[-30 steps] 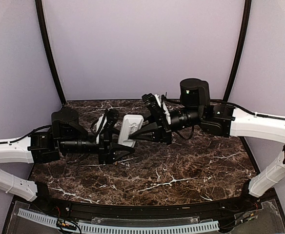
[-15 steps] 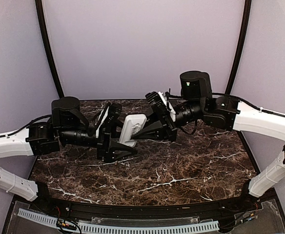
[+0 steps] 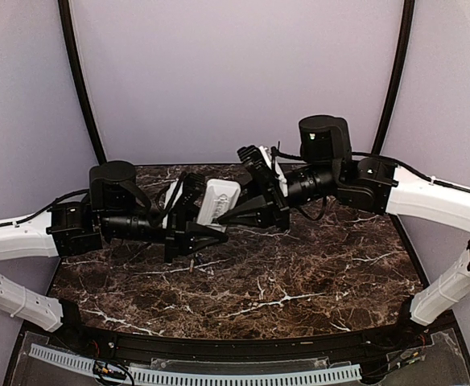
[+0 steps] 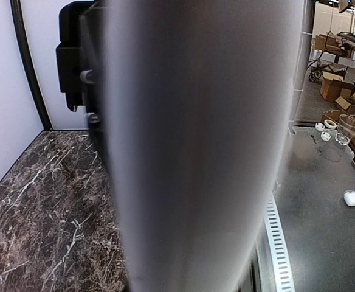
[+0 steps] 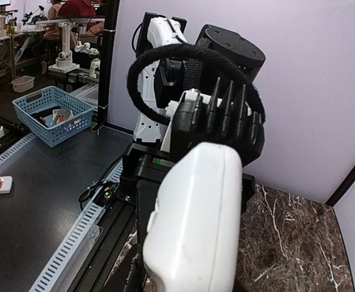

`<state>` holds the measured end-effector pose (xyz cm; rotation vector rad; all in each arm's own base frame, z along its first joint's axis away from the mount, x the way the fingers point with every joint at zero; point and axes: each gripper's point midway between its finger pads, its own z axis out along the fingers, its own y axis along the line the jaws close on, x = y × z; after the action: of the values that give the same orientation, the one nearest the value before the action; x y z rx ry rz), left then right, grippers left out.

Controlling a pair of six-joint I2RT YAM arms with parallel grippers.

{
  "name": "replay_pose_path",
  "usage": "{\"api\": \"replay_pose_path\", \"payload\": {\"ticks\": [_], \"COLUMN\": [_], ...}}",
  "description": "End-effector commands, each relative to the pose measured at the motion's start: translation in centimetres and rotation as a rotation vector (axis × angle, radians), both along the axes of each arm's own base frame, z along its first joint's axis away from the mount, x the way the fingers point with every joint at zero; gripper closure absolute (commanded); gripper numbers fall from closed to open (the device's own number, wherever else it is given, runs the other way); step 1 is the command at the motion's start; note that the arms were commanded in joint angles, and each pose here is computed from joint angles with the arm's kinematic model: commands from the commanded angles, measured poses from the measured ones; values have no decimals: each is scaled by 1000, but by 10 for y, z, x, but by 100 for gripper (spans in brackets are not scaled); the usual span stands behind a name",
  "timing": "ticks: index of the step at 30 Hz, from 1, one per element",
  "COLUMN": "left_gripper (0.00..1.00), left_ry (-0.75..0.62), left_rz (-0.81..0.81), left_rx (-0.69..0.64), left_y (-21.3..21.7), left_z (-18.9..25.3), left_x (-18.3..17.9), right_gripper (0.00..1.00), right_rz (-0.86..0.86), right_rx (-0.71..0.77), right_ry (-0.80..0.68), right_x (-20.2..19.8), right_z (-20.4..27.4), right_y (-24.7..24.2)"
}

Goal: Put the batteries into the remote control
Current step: Pass from the right arm to the left, then remove the battery cover from the remote control.

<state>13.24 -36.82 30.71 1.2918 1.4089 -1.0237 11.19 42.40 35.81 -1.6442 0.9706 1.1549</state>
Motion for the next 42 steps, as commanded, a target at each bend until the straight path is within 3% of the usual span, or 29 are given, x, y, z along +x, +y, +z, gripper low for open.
{"api": "replay_pose_path", "payload": {"ticks": [1,3,4,8,12,21,42], "left_gripper": [100,100,100,100,100,100,100], "left_ry": [16,18,13,-42,-99,-65,-10], "left_rz": [79,140,191,369,543,657,603], "left_rx": [-26,-17,-9,17,83,138,100], "left_y": [4,6,9,23,37,37,25], "left_z": [6,5,3,1,-8,-20,-13], "left_x": [10,20,29,57,86,107,101], "right_gripper": [56,35,29,19,17,15,26], "right_rz": [-56,-135,-191,-350,-368,-347,-408], "right_rx": [69,77,82,165,276,411,339], "right_ry": [-65,-88,-105,-252,-434,-665,-686], "right_x": [5,16,24,45,45,47,76], "right_z": [17,18,17,19,23,28,-7], "right_y": [1,-2,-4,-18,-21,-3,4]}}
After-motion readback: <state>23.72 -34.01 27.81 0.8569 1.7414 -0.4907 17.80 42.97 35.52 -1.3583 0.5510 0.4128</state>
